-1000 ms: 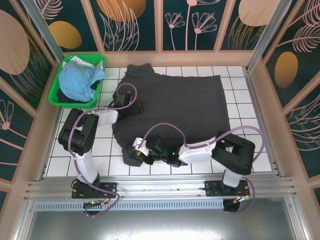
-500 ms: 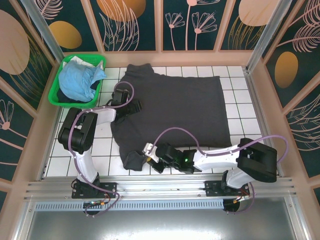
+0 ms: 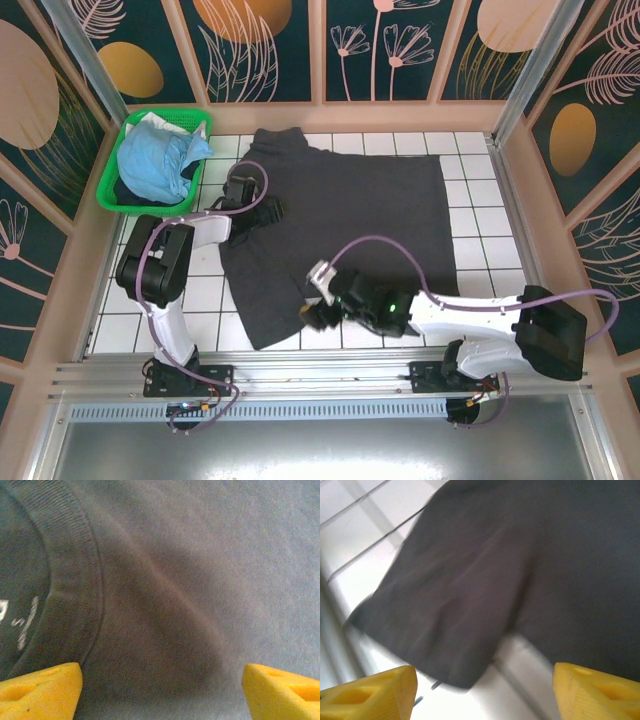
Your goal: Fold and stack the t-shirts
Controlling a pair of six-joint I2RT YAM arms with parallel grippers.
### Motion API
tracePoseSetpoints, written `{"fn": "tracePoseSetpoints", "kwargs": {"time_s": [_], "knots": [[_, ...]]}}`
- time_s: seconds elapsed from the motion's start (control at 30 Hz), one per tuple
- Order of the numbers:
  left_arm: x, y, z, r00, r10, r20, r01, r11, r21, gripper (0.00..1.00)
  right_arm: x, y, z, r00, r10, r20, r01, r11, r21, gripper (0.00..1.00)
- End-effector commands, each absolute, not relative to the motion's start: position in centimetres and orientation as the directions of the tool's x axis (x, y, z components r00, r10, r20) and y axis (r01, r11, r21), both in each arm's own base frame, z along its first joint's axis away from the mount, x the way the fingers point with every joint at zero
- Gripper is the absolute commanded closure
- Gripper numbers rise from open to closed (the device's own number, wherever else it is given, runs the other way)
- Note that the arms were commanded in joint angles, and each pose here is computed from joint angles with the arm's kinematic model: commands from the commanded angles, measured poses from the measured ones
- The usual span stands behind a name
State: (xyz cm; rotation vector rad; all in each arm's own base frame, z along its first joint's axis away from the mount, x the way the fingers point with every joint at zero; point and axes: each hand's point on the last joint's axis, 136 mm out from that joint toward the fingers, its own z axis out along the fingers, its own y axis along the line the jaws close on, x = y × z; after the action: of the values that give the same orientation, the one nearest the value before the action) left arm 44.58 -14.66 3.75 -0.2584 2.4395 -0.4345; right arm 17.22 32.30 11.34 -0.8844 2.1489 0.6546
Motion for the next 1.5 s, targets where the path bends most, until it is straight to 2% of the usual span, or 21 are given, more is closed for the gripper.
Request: {"fn": "tracePoseSetpoints", "kwargs": {"time_s": [0.0, 0.07, 0.13, 0.23, 0.3, 0.37, 0.47, 0.6, 0.83, 0.93, 1.0, 1.07, 1.13, 1.2, 1.27, 1.37, 1.47], "knots": [[43.3, -13.9, 6.5, -0.752, -0.281, -0.596, -0.05, 0.926, -0.373, 0.13, 25.8, 27.5, 12.7, -0.638, -0.072, -0.767, -0.433, 0.857, 0.28, 0.26], [42.5, -13.4, 6.5, -0.751, -0.275, -0.6, -0.056, 0.932, -0.358, 0.11, 29.7, 22.2, 11.0, -0.684, 0.098, -0.723, -0.176, 0.94, 0.294, 0.24], [41.9, -13.0, 5.8, -0.762, -0.27, -0.589, -0.069, 0.937, -0.342, 0.11, 31.9, 18.2, 9.1, -0.713, 0.225, -0.664, -0.017, 0.941, 0.337, 0.24], [40.8, -12.6, 3.9, -0.782, -0.281, -0.556, -0.101, 0.938, -0.332, 0.1, 33.9, 13.2, 5.4, -0.736, 0.356, -0.576, 0.128, 0.908, 0.398, 0.24], [40.0, -12.3, 2.9, -0.789, -0.286, -0.543, -0.113, 0.937, -0.329, 0.08, 35.0, 10.6, 3.4, -0.761, 0.379, -0.527, 0.165, 0.898, 0.408, 0.24], [39.5, -11.6, 2.6, -0.784, -0.292, -0.547, -0.135, 0.942, -0.308, 0.06, 36.1, 7.0, 1.6, -0.768, 0.446, -0.46, 0.282, 0.88, 0.382, 0.27], [38.6, -10.2, 3.3, -0.766, -0.312, -0.562, -0.185, 0.944, -0.272, 0.02, 37.2, 4.4, 0.8, -0.763, 0.477, -0.436, 0.343, 0.871, 0.352, 0.28], [37.2, -9.1, 3.6, -0.743, -0.35, -0.571, -0.228, 0.934, -0.276, 0.01, 38.3, 1.7, 1.5, -0.711, 0.541, -0.449, 0.4, 0.836, 0.375, 0.28], [35.6, -9.5, 4.5, -0.724, -0.407, -0.556, -0.231, 0.904, -0.36, 0.02, 40.5, 3.7, 7.9, -0.656, 0.517, -0.549, 0.283, 0.844, 0.456, 0.28], [34.6, -10.3, 5.4, -0.715, -0.436, -0.547, -0.206, 0.879, -0.43, 0.04, 39.3, 4.4, 9.5, -0.649, 0.485, -0.587, 0.295, 0.871, 0.393, 0.27], [33.4, -10.6, 6.6, -0.674, -0.489, -0.554, -0.196, 0.841, -0.504, 0.15, 36.9, 3.9, 9.2, -0.655, 0.479, -0.585, 0.341, 0.878, 0.337, 0.25], [31.7, -11.9, 8.0, -0.643, -0.492, -0.587, -0.145, 0.831, -0.537, 0.17, 33.7, 3.1, 8.2, -0.666, 0.475, -0.575, 0.397, 0.879, 0.266, 0.23], [29.8, -12.3, 8.3, -0.656, -0.44, -0.614, -0.158, 0.875, -0.458, 0.13, 30.1, 1.6, 6.7, -0.657, 0.525, -0.541, 0.494, 0.842, 0.217, 0.22], [28.0, -12.3, 7.4, -0.703, -0.407, -0.583, -0.186, 0.897, -0.401, 0.12, 27.4, 0.9, 5.4, -0.653, 0.575, -0.494, 0.556, 0.806, 0.203, 0.14], [26.0, -12.8, 5.6, -0.772, -0.375, -0.513, -0.202, 0.91, -0.362, 0.17, 25.1, 0.4, 4.5, -0.634, 0.634, -0.443, 0.623, 0.758, 0.193, 0.08], [22.8, -13.6, 4.1, -0.835, -0.309, -0.455, -0.204, 0.942, -0.266, 0.17, 22.6, -0.8, 3.6, -0.592, 0.706, -0.388, 0.717, 0.681, 0.146, 0.06], [20.4, -14.2, 3.7, -0.862, -0.278, -0.424, -0.193, 0.953, -0.232, 0.18, 20.6, -1.8, 3.1, -0.525, 0.77, -0.362, 0.801, 0.591, 0.095, 0.05]]}}
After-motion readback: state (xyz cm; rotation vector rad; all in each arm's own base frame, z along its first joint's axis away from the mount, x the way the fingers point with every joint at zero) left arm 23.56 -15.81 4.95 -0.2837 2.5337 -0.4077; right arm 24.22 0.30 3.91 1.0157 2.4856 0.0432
